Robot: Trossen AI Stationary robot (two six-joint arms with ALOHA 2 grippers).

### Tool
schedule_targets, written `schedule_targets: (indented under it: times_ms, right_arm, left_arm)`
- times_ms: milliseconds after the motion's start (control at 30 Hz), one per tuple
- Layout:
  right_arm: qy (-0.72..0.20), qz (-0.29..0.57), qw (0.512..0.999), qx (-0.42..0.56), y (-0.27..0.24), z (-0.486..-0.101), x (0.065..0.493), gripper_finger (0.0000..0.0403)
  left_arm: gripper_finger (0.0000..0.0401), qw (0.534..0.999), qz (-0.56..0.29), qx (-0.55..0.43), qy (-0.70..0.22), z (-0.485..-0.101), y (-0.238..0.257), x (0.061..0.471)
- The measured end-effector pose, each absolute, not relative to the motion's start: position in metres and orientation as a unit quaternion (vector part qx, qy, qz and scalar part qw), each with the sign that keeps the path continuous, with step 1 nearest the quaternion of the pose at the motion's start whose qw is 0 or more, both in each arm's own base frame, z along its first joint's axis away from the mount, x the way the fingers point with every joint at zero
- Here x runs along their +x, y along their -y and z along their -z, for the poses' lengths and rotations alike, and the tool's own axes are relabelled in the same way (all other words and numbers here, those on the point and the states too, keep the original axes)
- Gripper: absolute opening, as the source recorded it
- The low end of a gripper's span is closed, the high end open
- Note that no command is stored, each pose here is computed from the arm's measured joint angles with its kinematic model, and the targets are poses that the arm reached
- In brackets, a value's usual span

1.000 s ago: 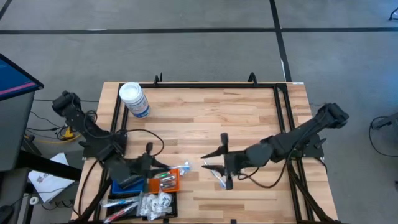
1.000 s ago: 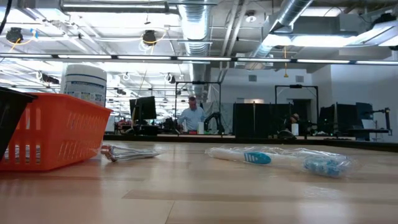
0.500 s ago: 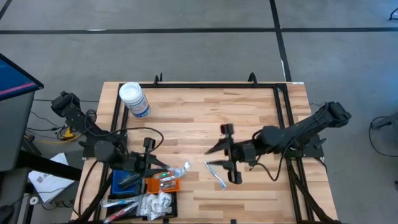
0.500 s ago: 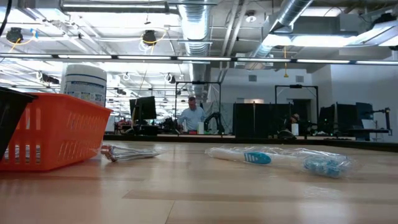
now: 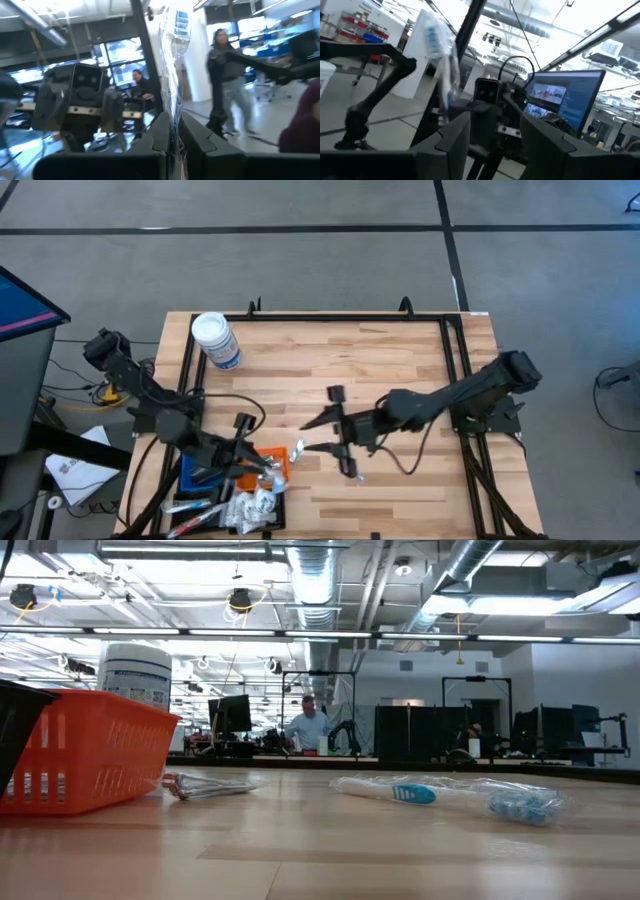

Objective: Pick & Place Travel size toiletries
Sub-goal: Put the top blue toothbrush into the left black basket

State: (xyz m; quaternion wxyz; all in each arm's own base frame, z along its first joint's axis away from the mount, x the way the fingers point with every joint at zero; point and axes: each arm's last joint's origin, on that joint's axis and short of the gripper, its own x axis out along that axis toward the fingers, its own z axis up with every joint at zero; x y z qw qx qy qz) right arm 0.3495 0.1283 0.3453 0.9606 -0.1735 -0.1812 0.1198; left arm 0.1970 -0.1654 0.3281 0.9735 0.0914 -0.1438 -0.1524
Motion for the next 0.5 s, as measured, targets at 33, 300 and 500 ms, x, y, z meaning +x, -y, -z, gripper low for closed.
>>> schedule_targets:
  times_ms: [33, 300, 500]
  right_arm:
    - [0.177, -0.12, 0.962, -0.172, -0.13, -0.345, 0.357, 0.0169]
    - [0.091, -0.122, 0.971, -0.182, -0.152, -0.347, 0.395, 0.0225]
    - [0.085, -0.148, 0.969, -0.178, -0.155, -0.349, 0.395, 0.024]
  left_arm:
    - [0.0011, 0.976, 0.142, 0.092, 0.139, -0.327, 0.165, 0.199]
    - [0.0011, 0.982, 0.109, 0.097, 0.123, -0.322, 0.166, 0.201]
    - [0.0011, 0.983, 0.105, 0.101, 0.114, -0.321, 0.166, 0.202]
